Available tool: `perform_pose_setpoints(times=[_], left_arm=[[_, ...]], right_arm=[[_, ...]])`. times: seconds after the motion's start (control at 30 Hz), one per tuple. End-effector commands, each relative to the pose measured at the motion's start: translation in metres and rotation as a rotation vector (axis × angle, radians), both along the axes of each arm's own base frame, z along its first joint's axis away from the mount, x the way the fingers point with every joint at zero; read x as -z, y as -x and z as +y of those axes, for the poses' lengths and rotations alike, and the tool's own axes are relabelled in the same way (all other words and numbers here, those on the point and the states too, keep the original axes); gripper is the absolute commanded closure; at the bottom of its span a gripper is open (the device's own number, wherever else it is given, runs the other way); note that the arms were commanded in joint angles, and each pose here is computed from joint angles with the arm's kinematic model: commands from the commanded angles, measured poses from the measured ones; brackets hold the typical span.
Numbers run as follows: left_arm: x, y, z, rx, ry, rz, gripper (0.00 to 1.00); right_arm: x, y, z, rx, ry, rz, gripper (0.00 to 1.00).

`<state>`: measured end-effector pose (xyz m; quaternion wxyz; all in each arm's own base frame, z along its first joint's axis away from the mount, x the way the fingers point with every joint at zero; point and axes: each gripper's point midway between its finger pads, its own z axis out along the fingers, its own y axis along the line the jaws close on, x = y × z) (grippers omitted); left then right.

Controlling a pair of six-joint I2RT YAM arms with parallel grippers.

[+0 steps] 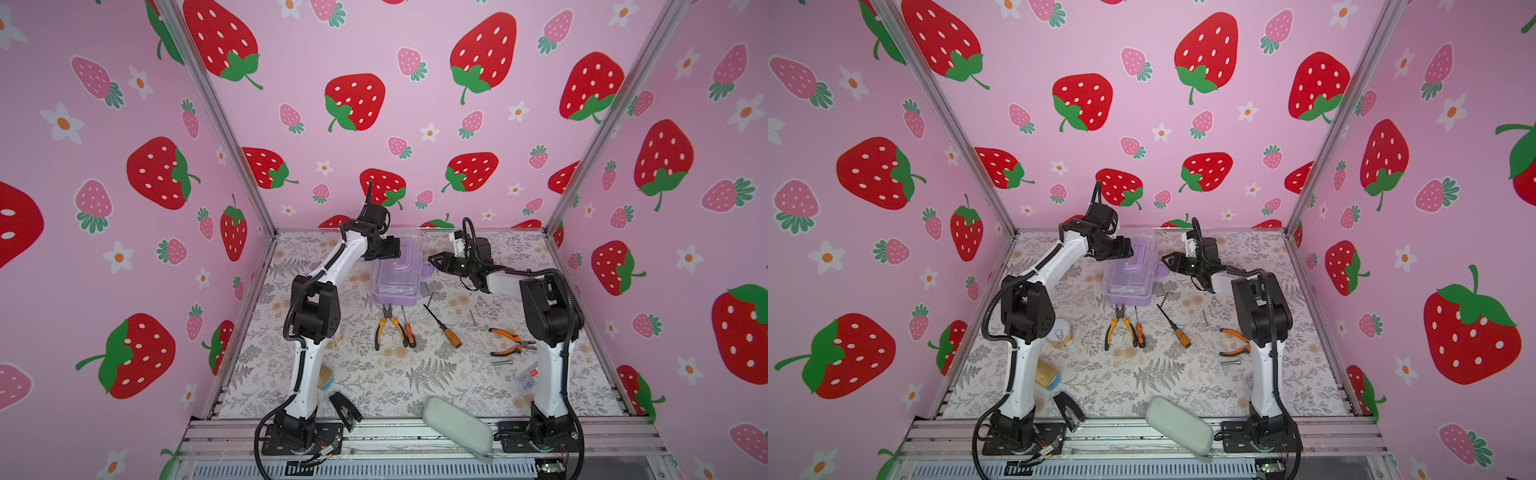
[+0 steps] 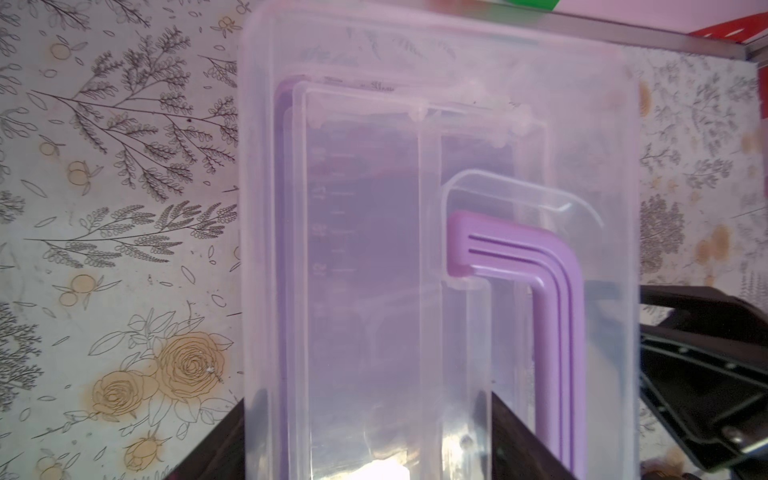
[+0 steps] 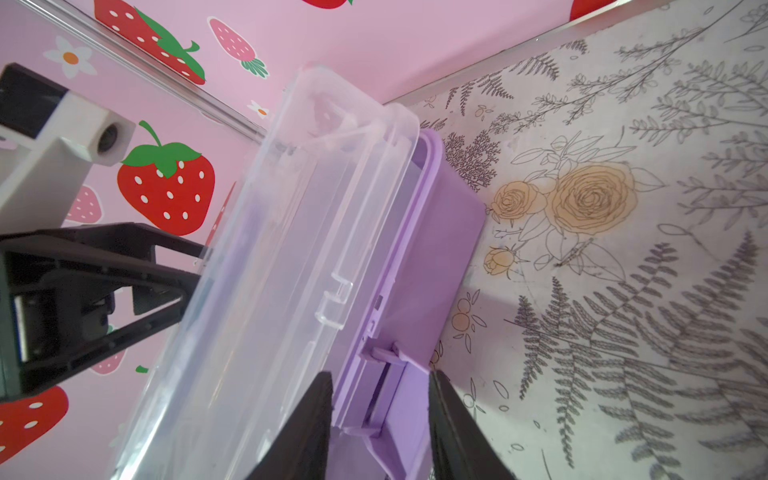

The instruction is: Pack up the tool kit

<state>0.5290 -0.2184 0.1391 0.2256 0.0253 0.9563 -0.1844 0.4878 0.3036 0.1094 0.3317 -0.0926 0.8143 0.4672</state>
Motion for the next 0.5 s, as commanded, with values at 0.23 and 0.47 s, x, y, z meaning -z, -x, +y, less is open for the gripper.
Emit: perform_pose_setpoints(times=[0.23,0.47], left_arm=[[-0.036,-0.007,0.001,-0.025,0.327,-0.016,0.68],[-0.036,-0.008,0.006,-0.035,0.356,-0.016,0.69]], right_arm=[[-0.035,0.025,0.021,-0.169,-0.095,-0.063,0.61],[-0.038,0.030,0.044,-0.219,-0.108,-0.051,0.81]])
